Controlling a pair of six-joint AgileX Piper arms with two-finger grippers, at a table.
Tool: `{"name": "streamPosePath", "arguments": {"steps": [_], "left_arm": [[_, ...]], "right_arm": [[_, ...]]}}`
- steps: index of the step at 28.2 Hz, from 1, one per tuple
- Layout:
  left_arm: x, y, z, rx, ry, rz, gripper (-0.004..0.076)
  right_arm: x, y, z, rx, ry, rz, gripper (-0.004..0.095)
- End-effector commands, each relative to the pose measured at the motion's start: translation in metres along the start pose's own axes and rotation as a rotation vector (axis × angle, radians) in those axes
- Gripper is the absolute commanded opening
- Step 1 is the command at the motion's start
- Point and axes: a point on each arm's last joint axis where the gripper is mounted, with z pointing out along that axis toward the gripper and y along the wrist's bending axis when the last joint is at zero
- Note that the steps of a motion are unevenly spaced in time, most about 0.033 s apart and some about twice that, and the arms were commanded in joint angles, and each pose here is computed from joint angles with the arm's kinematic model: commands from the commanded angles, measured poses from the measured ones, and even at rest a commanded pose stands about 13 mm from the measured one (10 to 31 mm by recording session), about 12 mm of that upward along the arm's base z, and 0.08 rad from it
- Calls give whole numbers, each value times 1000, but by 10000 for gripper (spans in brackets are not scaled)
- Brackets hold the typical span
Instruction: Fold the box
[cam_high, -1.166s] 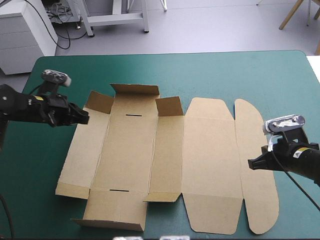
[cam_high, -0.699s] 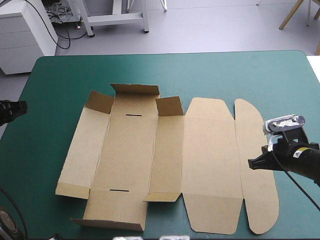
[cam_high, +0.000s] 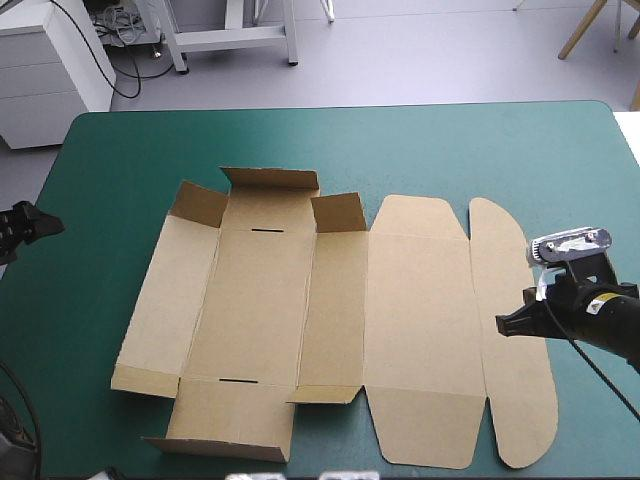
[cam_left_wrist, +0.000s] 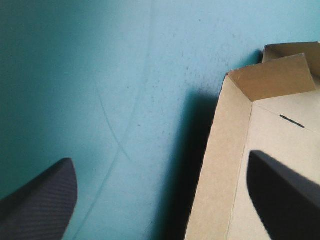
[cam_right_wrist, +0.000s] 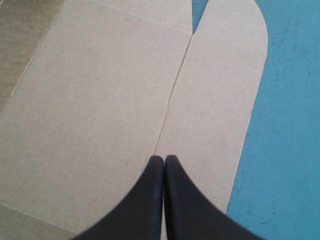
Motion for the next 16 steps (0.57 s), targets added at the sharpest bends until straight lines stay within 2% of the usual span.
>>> {"name": "streamPosePath", "arguments": {"steps": [1,10,16], "left_arm": [[2,-2,4,65,46,0,724],[28,28,63,187,214,-51,724],[62,20,95,286,334,12,724]], "right_arm": [[-10,-2,-9,22,-95,-3,-19],[-13,-3,-9,33,-122,-15,-19],[-12,-2,-9,30,-115,-15,-19]]}}
